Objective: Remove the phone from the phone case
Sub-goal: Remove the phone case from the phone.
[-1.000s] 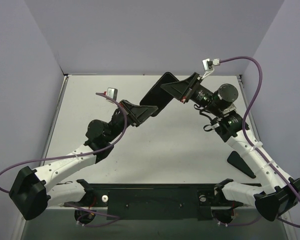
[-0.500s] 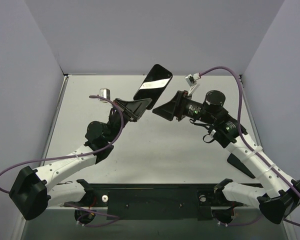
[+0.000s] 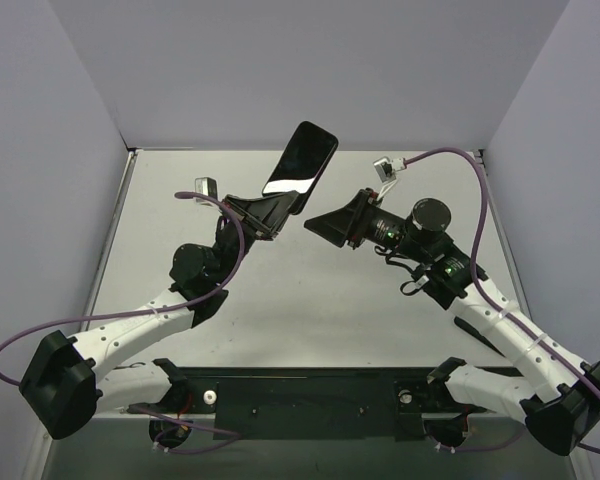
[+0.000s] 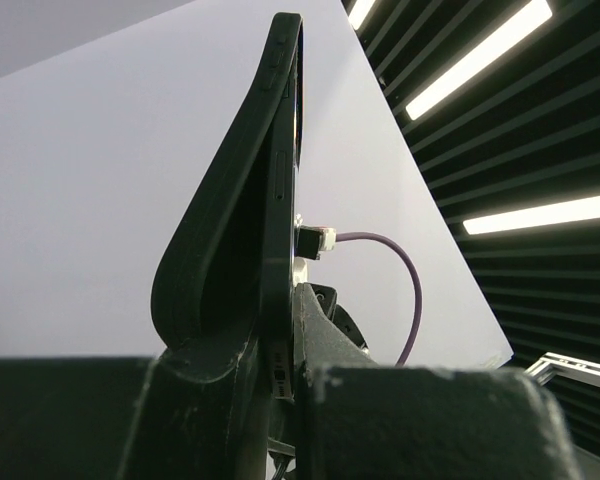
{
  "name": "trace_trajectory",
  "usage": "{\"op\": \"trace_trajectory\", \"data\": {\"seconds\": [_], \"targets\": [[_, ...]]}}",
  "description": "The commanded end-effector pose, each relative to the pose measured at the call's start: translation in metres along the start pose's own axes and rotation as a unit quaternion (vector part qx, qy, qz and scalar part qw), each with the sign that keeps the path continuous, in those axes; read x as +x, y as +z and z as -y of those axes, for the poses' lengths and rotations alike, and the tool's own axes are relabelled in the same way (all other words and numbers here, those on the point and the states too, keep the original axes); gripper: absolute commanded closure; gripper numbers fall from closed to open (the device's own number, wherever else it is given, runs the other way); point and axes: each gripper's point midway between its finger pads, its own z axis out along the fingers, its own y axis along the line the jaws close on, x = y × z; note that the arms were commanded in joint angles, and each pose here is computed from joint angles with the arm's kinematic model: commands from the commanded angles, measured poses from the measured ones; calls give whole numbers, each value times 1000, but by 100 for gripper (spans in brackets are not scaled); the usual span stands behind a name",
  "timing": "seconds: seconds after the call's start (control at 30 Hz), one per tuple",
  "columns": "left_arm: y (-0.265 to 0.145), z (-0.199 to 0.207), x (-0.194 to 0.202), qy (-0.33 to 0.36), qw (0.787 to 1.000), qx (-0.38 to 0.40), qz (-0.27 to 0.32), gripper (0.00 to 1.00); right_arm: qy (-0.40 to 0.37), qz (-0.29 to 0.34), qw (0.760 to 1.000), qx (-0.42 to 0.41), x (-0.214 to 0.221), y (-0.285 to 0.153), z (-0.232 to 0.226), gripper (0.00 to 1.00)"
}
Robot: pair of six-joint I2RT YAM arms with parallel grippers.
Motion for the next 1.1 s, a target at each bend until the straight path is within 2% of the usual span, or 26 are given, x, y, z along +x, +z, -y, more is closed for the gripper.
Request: {"op": "trace_trajectory", "data": {"seconds": [0.0,0.23,0.53,0.67,0.7,0.77,0.8,0.9,0.93,0.97,1.0,1.03,1.07], "targets": [[-1,44,-7,-5,997,74,13,100,-19,60,996,-58,-34,6,-38,61],[-2,40,-4,7,998,64,9,100,-18,54,996,-69,-37,18,-48,69],[-3,45,-2,-8,997,74,4,100,-24,58,998,-21,-41,32,-29,81],[-3,47,-1,-11,997,78,2,100,-38,60,997,-6,-39,42,-24,83],[-3,48,-1,-13,997,79,3,100,-48,61,997,1,-39,43,-22,86],[-4,51,-2,-19,996,84,3,100,-63,64,995,34,-37,43,-10,99],[-6,53,-2,-21,996,85,3,100,-71,78,992,63,-40,42,0,100],[-9,60,-6,-34,996,87,9,100,-122,77,974,175,-33,28,49,100],[-9,64,-7,-38,995,91,9,100,-132,95,957,240,-36,16,76,100],[-11,68,-8,-44,995,94,9,100,-146,99,946,271,-37,10,90,100],[-10,70,-7,-46,994,96,8,100,-158,108,924,332,-38,-4,113,100],[-12,74,-8,-52,994,97,7,100,-174,105,914,350,-39,-8,121,100],[-13,75,-8,-54,994,98,6,100,-187,112,894,390,-40,-19,137,100]]}}
